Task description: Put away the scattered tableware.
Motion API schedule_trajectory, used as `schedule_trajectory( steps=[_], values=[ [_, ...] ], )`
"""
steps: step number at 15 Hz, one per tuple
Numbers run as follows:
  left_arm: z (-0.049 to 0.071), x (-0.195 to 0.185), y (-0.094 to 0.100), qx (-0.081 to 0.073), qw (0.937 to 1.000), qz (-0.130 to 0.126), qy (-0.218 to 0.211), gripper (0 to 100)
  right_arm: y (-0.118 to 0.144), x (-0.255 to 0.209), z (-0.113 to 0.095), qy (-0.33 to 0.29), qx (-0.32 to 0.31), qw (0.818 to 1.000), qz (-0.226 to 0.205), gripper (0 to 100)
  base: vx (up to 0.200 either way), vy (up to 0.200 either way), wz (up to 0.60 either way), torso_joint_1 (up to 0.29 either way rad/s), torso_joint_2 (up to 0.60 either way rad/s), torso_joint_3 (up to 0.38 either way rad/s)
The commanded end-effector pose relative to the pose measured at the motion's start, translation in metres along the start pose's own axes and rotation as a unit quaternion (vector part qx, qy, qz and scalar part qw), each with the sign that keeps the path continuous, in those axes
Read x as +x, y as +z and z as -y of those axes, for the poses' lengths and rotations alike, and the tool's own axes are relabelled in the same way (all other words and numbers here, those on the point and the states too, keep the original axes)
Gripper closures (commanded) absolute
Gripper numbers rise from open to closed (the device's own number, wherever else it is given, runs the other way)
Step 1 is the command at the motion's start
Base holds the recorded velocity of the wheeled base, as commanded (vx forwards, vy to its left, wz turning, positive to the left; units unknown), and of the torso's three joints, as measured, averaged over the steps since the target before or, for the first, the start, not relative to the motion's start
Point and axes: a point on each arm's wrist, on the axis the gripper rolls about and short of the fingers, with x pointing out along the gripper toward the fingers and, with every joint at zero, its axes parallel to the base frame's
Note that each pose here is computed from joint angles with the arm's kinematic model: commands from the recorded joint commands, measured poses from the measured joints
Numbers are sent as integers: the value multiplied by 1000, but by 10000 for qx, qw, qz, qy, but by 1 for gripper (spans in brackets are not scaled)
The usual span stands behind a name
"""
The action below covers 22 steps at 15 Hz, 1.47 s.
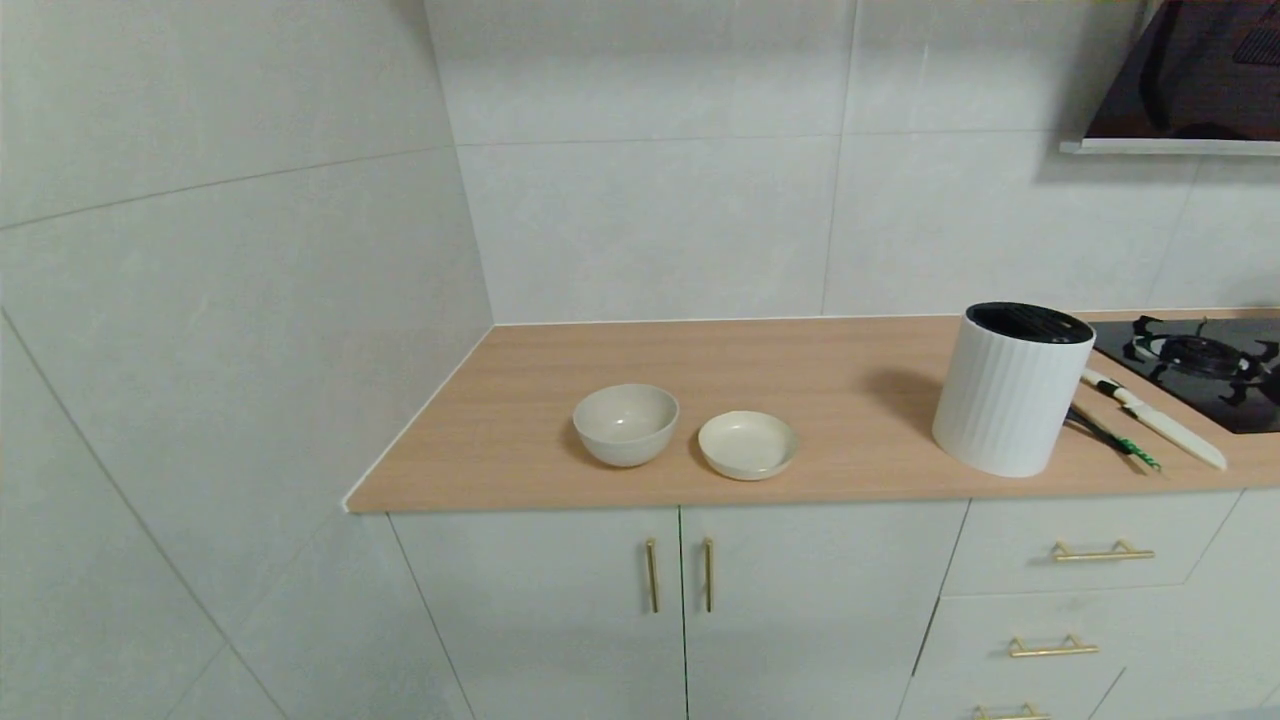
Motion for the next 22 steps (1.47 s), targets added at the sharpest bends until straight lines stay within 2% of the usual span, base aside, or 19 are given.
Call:
schedule_trajectory(
  steps=[1,12,22],
  values=[
    [0,0,0,-4,10000,1,3,0,0,0,0,4,-2,10000,3,0,0,0,0,-256,564,305],
    [0,0,0,-4,10000,1,3,0,0,0,0,4,-2,10000,3,0,0,0,0,-229,528,296],
    [0,0,0,-4,10000,1,3,0,0,0,0,4,-2,10000,3,0,0,0,0,-176,476,296]
  ],
)
